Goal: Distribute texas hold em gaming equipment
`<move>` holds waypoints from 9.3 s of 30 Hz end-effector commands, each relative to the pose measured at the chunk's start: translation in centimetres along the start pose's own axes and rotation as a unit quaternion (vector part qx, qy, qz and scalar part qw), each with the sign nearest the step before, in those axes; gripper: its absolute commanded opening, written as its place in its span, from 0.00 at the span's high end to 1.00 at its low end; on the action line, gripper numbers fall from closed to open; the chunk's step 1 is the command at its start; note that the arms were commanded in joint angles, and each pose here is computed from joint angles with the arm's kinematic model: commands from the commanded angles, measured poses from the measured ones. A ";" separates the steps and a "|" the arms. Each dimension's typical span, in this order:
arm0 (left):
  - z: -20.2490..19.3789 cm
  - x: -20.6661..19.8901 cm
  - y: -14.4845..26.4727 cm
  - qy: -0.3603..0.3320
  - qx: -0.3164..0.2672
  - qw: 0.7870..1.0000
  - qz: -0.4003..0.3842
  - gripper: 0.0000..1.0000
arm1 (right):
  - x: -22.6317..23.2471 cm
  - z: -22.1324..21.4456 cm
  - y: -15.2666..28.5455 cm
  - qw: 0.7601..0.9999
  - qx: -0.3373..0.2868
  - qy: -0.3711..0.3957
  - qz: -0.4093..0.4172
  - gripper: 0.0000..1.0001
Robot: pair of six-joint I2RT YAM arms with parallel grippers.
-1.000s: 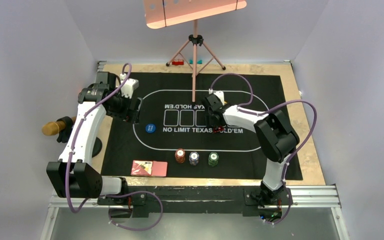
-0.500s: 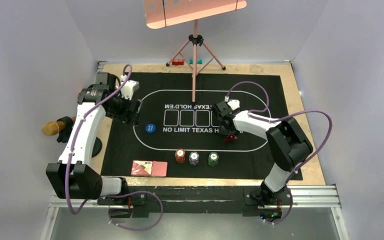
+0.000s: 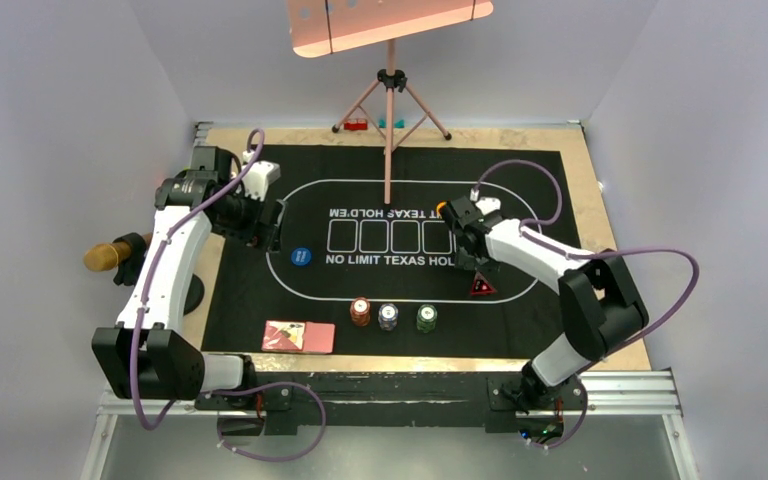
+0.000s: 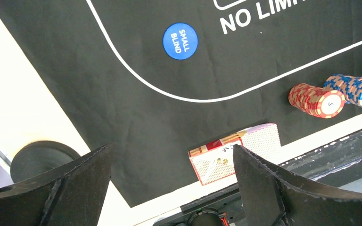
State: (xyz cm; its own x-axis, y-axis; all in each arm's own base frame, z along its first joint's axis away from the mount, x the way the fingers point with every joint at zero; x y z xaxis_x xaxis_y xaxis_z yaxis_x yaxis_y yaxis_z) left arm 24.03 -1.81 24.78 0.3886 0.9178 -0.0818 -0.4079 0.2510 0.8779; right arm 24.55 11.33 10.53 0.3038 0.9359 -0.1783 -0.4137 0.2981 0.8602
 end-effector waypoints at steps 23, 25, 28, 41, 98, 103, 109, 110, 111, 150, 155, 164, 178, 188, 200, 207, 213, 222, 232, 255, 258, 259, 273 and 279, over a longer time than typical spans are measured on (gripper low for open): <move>-2.2 -1.1 0.9 -0.006 -0.105 0.994 0.028 0.00 | 17.8 -7.3 16.9 0.861 -0.097 0.324 0.380 0.18; -1.9 -0.9 0.6 -0.005 -0.113 0.993 0.031 0.00 | 18.2 -8.2 16.0 0.861 -0.089 0.336 0.370 0.18; -1.7 -0.6 -0.2 -0.002 -0.112 0.993 0.032 0.00 | 18.5 -8.9 15.1 0.863 -0.081 0.348 0.358 0.19; -2.0 -0.3 -1.5 -0.007 -0.101 0.995 0.027 0.00 | 18.9 -10.3 13.2 0.868 -0.062 0.358 0.338 0.24; -2.5 0.7 -0.8 -0.001 -0.102 0.991 0.086 0.00 | 32.3 0.3 9.1 0.882 -0.110 0.288 0.357 1.00; -2.3 0.5 -0.9 0.008 -0.101 0.992 0.073 0.00 | 33.5 -0.4 8.1 0.882 -0.098 0.285 0.363 1.00; -2.3 0.3 -0.7 0.005 -0.102 0.993 0.067 0.00 | 34.1 -1.1 6.8 0.884 -0.086 0.284 0.362 1.00; -2.3 0.3 -0.7 0.004 -0.102 0.993 0.067 0.00 | 34.1 -1.2 6.7 0.885 -0.084 0.283 0.361 1.00; -2.3 0.3 -0.6 0.005 -0.101 0.993 0.067 0.00 | 34.1 -1.3 6.5 0.886 -0.083 0.282 0.358 1.00; -2.4 0.2 0.6 -0.002 -0.098 0.992 0.075 0.00 | 20.5 -5.1 15.5 0.866 -0.109 0.323 0.367 0.08; -2.5 0.1 1.0 -0.005 -0.097 0.992 0.079 0.00 | 19.3 -8.0 14.5 0.864 -0.092 0.337 0.363 0.07; -2.7 0.1 1.2 -0.005 -0.092 0.992 0.083 0.00 | 19.0 -10.2 13.1 0.860 -0.080 0.361 0.352 0.08; -2.7 0.1 1.2 -0.004 -0.091 0.992 0.083 0.00 | 19.9 -11.5 11.6 0.852 -0.055 0.382 0.354 0.27; -2.7 0.2 1.2 -0.005 -0.092 0.992 0.084 0.00 | 20.0 -11.3 11.8 0.853 -0.059 0.381 0.352 0.45; -2.7 0.2 1.2 -0.004 -0.092 0.992 0.084 0.00 | 19.6 -10.2 13.6 0.852 -0.074 0.369 0.363 0.71; -2.7 0.1 1.2 -0.005 -0.091 0.992 0.082 0.00 | 18.8 -8.5 15.9 0.852 -0.101 0.355 0.372 0.73; -2.7 0.2 1.2 -0.007 -0.091 0.992 0.084 0.00 | 17.8 -4.2 17.0 0.866 -0.139 0.324 0.355 0.75; -2.8 0.2 1.2 -0.007 -0.088 0.993 0.083 0.00 | 12.1 7.1 10.3 0.947 -0.128 0.138 0.260 0.86; -2.8 0.2 1.1 -0.010 -0.084 0.993 0.080 0.00 | 6.3 15.4 0.0 0.986 -0.106 0.008 0.131 0.86; -2.9 0.4 0.8 -0.020 -0.076 0.994 0.082 0.00 | 6.0 16.9 -8.8 0.994 -0.068 -0.026 0.077 0.67; -2.9 0.4 0.9 -0.020 -0.078 0.993 0.083 0.00 | 5.9 16.8 -8.7 0.994 -0.068 -0.030 0.078 0.51; -2.9 0.4 0.9 -0.020 -0.077 0.993 0.083 0.00 | 5.8 16.8 -8.7 0.994 -0.068 -0.030 0.077 0.47; -3.2 -0.1 1.8 -0.019 -0.086 0.993 0.083 0.00 | 5.3 19.1 0.1 0.980 -0.132 -0.053 0.137 0.20; -3.4 -0.1 2.0 -0.019 -0.089 0.992 0.087 0.00 | 9.4 13.0 8.3 0.962 -0.170 0.053 0.206 0.18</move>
State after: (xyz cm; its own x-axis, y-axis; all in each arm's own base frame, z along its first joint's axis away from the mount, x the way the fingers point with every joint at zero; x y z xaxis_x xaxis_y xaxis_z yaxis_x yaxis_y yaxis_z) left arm 20.32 -0.62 23.32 0.3375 0.9398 0.0532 -0.5594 0.1548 0.8143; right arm 40.15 14.66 19.46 0.1642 0.9837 0.0737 -0.7047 0.0647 0.7065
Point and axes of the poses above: each gripper's point midway between its finger pads, its own y axis back along the fingers, its own x axis along the line the jaws close on, z = x × y, the point moved 7 cm from there along y, back along the fingers, and after that the axes turned 2 degrees about -y, right-handed, at the moved point
